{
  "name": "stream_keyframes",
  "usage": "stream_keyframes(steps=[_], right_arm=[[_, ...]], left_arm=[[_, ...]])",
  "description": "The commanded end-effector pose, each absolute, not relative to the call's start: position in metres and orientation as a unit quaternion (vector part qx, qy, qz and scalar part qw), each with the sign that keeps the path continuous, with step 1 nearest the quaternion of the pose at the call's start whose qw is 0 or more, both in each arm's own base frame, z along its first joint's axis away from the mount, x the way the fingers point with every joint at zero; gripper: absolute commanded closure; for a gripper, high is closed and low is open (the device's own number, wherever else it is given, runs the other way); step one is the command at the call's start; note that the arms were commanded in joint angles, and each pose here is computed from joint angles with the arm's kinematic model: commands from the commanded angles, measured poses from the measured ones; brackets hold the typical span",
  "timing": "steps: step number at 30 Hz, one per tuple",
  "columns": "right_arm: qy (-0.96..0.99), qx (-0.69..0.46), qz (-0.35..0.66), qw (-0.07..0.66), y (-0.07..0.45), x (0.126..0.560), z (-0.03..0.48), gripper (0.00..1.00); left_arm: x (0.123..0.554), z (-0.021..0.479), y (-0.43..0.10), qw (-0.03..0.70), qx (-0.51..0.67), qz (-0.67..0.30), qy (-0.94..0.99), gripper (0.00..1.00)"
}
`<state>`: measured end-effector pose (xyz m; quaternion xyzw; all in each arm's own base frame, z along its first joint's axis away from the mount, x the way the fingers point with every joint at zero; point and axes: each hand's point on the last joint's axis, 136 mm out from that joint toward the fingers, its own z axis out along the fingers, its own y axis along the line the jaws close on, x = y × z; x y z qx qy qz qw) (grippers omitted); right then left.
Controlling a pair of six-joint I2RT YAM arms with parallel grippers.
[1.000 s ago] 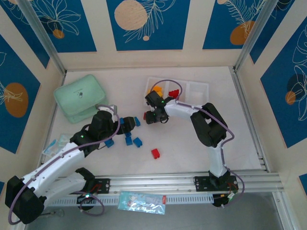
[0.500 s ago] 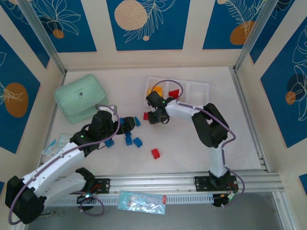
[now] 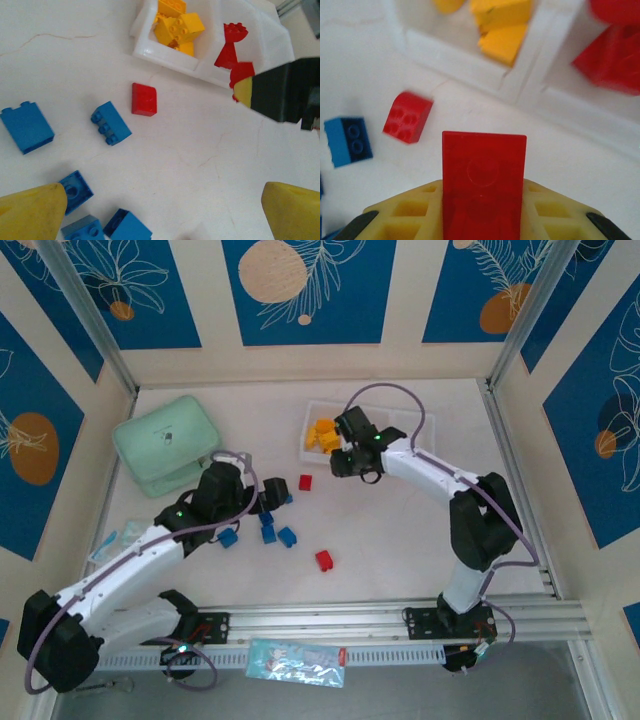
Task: Sort the legos into containers by color
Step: Place the lego in the container.
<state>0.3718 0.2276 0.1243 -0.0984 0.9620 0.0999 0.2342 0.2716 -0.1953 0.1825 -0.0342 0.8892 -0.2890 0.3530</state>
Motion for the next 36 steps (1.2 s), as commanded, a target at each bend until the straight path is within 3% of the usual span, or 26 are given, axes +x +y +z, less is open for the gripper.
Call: stream_keyframes(steps=[1, 11, 17, 27, 36], right_arm=[[0.961, -0.061, 0.091, 0.255, 0.204, 0.393, 0.146, 0.7], [0.961, -0.02, 0.061, 0.27, 0.174, 0.475, 0.144, 0.7], [0.963, -0.017, 0.053, 0.263, 0.171, 0.499, 0.138, 0.66], [0.96, -0.024, 0.075, 0.27, 0.172, 0.494, 0.15, 0.53], [0.956, -0.036, 0.092, 0.277, 0.183, 0.45, 0.167, 0.46]], left_arm=[[0.283, 0.206, -0.21, 0.37, -0.016, -0.319, 0.872, 0.01], [0.302, 0.212, -0.23, 0.364, -0.005, -0.335, 0.869, 0.01], [0.307, 0.213, -0.234, 0.361, -0.004, -0.336, 0.87, 0.01], [0.309, 0.213, -0.236, 0.362, -0.002, -0.338, 0.869, 0.01], [0.305, 0.216, -0.232, 0.364, -0.002, -0.337, 0.869, 0.01]])
